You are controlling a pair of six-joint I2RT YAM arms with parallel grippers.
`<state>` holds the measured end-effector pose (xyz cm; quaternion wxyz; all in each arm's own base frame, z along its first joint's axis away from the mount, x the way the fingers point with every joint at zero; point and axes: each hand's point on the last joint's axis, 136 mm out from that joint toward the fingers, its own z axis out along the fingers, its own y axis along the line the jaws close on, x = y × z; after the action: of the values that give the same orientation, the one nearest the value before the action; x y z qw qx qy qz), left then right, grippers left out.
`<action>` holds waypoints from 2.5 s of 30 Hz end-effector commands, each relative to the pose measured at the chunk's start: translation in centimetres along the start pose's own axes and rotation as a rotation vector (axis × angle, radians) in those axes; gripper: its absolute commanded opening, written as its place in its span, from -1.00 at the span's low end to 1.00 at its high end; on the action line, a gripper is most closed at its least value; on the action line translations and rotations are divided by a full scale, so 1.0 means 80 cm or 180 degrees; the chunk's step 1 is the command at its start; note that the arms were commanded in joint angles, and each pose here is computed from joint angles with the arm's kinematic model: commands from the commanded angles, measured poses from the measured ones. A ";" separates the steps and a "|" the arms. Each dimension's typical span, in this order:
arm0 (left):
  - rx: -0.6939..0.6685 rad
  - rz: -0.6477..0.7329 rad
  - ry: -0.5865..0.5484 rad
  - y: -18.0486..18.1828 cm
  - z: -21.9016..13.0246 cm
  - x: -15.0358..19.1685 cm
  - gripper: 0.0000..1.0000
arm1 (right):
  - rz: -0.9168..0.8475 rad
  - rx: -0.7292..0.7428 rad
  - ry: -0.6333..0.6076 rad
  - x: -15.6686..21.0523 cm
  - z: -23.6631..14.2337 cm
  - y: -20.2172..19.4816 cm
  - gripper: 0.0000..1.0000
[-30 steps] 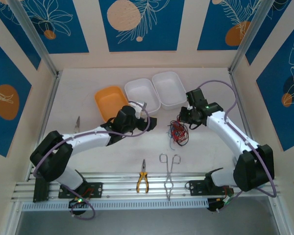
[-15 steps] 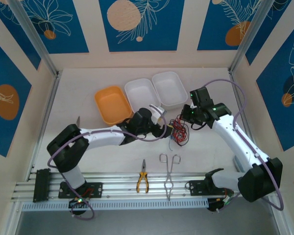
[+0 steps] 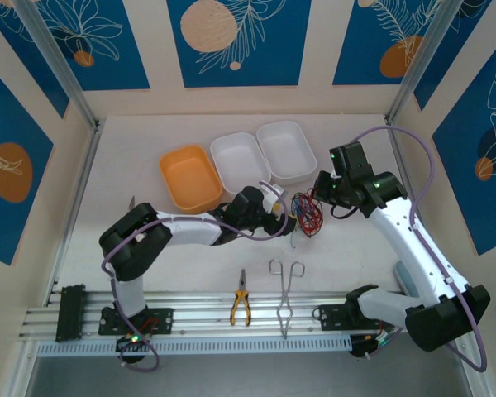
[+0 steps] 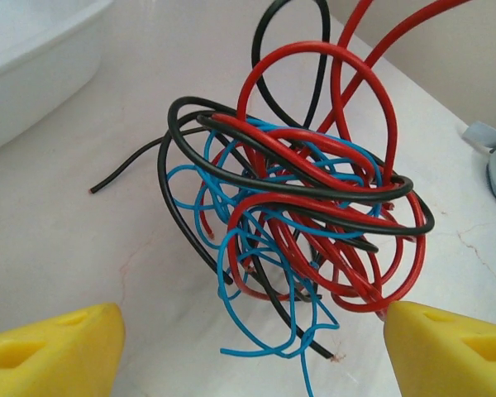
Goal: Untangle the cables
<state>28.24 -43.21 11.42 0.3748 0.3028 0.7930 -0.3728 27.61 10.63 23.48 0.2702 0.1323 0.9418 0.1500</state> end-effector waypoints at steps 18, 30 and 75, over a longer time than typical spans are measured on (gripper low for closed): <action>0.0073 -0.0110 -0.0214 -0.016 0.071 -0.023 0.58 | -0.0009 -0.0173 -0.0045 -0.015 -0.025 0.023 -1.00; 0.0038 -0.0250 0.0028 -0.006 0.063 0.018 -0.43 | -0.0069 0.0006 -0.0345 -0.033 -0.068 0.003 -1.00; -0.0516 -0.0364 0.0184 0.049 0.001 0.053 -1.00 | -0.0749 -0.1695 -0.1684 -0.122 -0.327 0.133 -1.00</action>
<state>28.63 -41.08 5.92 0.3426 0.2351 0.8473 -0.3308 23.76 11.16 50.71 0.5182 0.0117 0.8010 0.2995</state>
